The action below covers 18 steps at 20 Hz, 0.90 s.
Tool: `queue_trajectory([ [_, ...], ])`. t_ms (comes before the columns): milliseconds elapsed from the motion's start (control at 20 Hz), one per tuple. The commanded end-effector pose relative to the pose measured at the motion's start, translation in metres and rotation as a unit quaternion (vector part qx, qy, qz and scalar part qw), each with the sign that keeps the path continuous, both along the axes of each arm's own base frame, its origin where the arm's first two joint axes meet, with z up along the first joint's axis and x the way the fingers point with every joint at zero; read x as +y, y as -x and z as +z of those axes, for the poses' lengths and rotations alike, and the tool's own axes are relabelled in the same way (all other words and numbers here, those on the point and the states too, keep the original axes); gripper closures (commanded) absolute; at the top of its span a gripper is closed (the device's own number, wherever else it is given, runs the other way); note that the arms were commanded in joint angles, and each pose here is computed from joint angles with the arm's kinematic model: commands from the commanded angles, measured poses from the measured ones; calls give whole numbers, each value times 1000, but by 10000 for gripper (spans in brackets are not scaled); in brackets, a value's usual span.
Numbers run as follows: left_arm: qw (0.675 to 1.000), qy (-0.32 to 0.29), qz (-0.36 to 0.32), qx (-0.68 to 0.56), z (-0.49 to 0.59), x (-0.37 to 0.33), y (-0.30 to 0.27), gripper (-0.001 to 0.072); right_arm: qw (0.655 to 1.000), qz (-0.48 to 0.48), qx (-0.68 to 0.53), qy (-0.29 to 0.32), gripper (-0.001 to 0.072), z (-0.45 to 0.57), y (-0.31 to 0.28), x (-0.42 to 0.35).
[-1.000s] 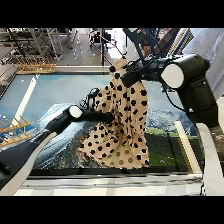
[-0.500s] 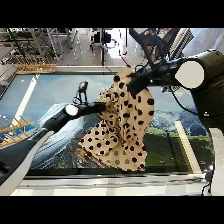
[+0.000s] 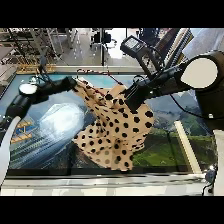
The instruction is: Fold the clothes and pants, and hang the long-sleeved shirts on hangers.
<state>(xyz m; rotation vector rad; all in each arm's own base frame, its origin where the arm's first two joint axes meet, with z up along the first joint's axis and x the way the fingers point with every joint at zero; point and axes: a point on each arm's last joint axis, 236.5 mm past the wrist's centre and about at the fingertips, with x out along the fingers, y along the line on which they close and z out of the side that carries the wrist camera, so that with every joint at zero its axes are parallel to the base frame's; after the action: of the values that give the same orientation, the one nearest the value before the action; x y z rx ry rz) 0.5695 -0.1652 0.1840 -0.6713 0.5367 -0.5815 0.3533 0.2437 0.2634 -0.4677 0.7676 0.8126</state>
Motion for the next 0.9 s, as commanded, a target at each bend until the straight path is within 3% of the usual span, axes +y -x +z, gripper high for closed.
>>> queue_trajectory([
  [0, 998, 55, -26, 9, 33, 16, -2, 703, 999, 17, 16, 26, 698, -11, 8, -5],
  [200, 998, 55, -21, 20, 35, 19, -3, 703, 999, 25, 13, 45, 698, -26, 1, -7],
  [350, 997, 33, -34, 63, 5, 18, 2, 703, 999, -23, -41, 4, 698, -2, -24, -4],
  [500, 995, 37, -29, 93, -16, 19, -2, 703, 997, -9, -72, -23, 698, 17, -26, 5],
  [850, 996, 42, 0, 81, -16, 28, -16, 703, 996, 65, 25, 59, 699, -23, 23, -10],
])
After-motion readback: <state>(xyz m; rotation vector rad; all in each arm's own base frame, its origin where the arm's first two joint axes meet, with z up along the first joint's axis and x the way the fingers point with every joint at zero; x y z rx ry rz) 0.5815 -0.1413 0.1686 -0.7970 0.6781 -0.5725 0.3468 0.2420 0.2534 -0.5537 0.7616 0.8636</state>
